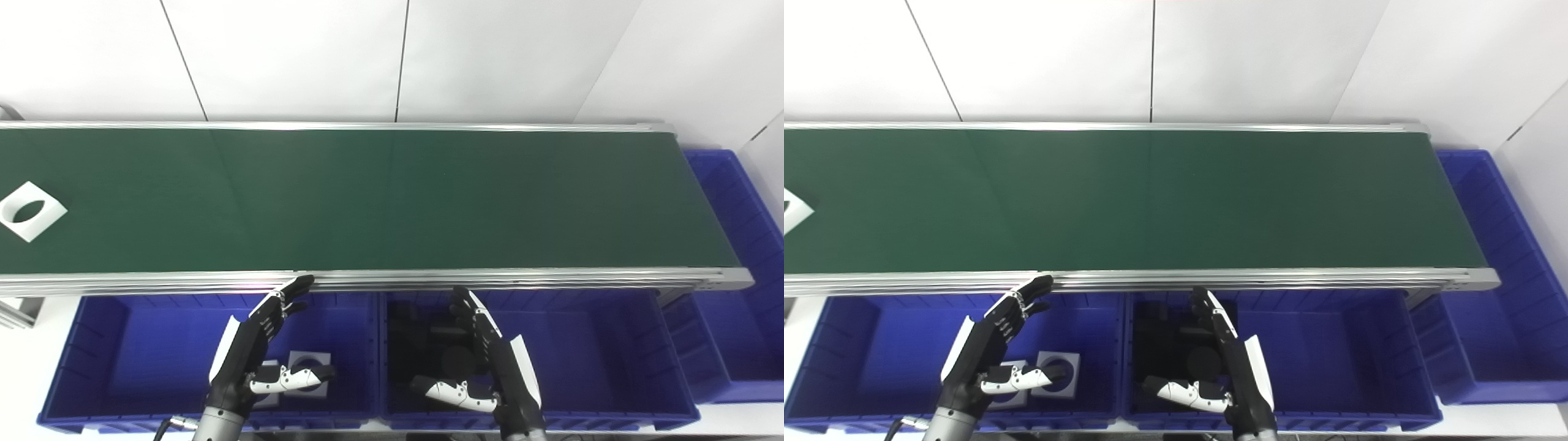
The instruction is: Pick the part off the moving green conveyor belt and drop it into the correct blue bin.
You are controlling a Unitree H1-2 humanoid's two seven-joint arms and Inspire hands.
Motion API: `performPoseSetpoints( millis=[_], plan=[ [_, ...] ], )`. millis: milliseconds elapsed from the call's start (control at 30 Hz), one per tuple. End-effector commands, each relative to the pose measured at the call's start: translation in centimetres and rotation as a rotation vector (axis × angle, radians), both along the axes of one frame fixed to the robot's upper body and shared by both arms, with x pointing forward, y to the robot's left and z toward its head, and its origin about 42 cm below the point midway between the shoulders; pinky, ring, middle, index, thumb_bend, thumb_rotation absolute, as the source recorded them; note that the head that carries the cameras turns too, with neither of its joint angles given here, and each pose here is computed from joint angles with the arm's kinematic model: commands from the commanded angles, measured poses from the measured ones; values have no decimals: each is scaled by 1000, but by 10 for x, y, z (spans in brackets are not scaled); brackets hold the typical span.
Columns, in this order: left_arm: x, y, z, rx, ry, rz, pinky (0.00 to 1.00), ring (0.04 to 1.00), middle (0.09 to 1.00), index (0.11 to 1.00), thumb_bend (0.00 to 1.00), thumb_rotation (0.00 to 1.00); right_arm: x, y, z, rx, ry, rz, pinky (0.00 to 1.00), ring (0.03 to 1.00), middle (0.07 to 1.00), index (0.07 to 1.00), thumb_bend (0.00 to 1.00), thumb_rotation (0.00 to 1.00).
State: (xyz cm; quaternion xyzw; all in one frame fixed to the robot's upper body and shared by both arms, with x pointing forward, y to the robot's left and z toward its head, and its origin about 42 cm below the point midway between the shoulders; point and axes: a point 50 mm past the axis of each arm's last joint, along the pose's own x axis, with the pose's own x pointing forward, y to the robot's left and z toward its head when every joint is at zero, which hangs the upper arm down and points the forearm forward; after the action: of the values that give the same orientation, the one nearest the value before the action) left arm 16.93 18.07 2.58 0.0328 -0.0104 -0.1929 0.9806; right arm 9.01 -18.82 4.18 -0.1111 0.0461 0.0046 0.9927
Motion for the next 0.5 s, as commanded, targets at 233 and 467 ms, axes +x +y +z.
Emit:
performPoseSetpoints(
  millis=[233, 467],
  plan=[
    [5, -2, 9, 1, -74, -20, 812, 876, 881, 830, 894, 221, 0, 0, 8, 10, -69, 0, 843, 872, 887, 920, 842, 252],
    [3, -7, 9, -8, -70, -21, 807, 873, 873, 816, 906, 213, -3, -6, 6, 5, -62, 8, 828, 885, 901, 932, 834, 275]
  ],
)
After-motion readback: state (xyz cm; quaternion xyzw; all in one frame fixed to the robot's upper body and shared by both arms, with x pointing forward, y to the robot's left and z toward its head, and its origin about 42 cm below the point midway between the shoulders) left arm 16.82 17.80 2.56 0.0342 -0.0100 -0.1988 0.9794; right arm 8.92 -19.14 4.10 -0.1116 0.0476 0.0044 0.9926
